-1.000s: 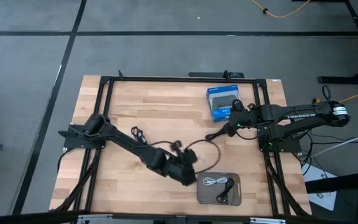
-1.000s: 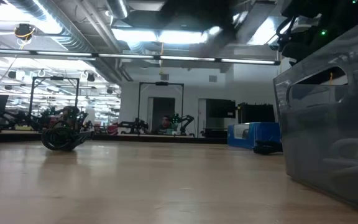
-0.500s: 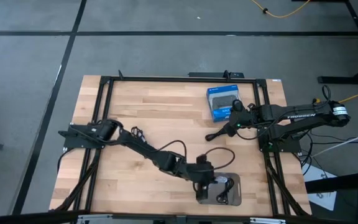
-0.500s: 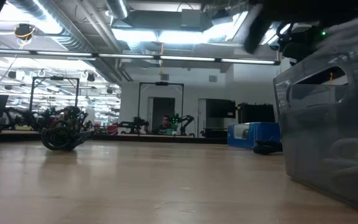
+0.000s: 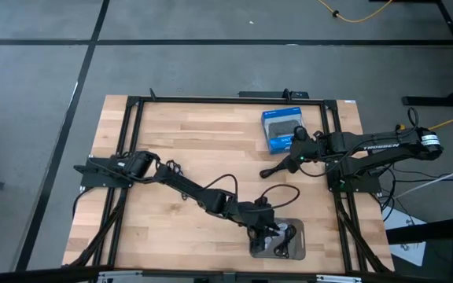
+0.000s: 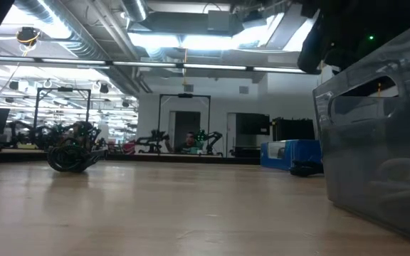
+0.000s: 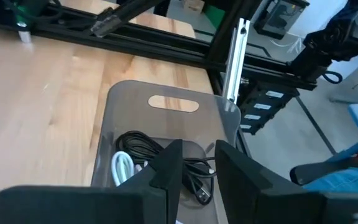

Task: Pick and place USB-C Cables
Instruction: Put the right black charger cable into the black bin

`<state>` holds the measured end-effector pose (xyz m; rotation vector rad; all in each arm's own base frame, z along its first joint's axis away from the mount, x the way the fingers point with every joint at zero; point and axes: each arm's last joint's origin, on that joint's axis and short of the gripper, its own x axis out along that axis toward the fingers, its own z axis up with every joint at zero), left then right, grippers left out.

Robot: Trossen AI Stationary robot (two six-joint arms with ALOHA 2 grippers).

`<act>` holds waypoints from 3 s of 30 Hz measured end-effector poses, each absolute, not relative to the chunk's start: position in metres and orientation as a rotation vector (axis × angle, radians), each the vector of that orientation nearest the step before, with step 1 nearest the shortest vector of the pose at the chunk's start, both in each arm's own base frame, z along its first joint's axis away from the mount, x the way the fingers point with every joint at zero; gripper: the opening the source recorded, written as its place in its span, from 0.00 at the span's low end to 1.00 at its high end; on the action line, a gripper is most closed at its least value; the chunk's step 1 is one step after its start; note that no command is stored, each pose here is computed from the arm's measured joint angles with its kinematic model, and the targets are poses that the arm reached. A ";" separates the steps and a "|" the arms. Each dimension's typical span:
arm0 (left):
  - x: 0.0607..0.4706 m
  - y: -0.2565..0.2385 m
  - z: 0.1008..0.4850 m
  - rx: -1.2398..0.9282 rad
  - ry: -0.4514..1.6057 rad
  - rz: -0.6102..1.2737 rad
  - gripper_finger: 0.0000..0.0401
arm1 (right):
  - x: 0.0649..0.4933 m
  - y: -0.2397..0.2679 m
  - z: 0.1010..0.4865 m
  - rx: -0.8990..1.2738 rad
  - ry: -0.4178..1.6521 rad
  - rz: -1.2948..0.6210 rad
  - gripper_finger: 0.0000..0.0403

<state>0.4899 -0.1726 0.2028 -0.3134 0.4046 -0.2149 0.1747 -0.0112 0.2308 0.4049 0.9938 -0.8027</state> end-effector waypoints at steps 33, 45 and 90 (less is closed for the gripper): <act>0.344 -0.096 0.289 0.276 1.361 0.195 0.22 | 0.187 -0.011 0.236 0.464 0.859 -0.757 0.36; 0.256 -0.078 0.257 0.132 1.324 0.388 0.22 | 0.201 -0.012 0.245 0.378 0.737 -0.664 0.36; 0.229 -0.068 0.201 -0.202 0.646 0.377 0.22 | 0.200 0.000 0.174 0.473 1.230 -1.088 0.36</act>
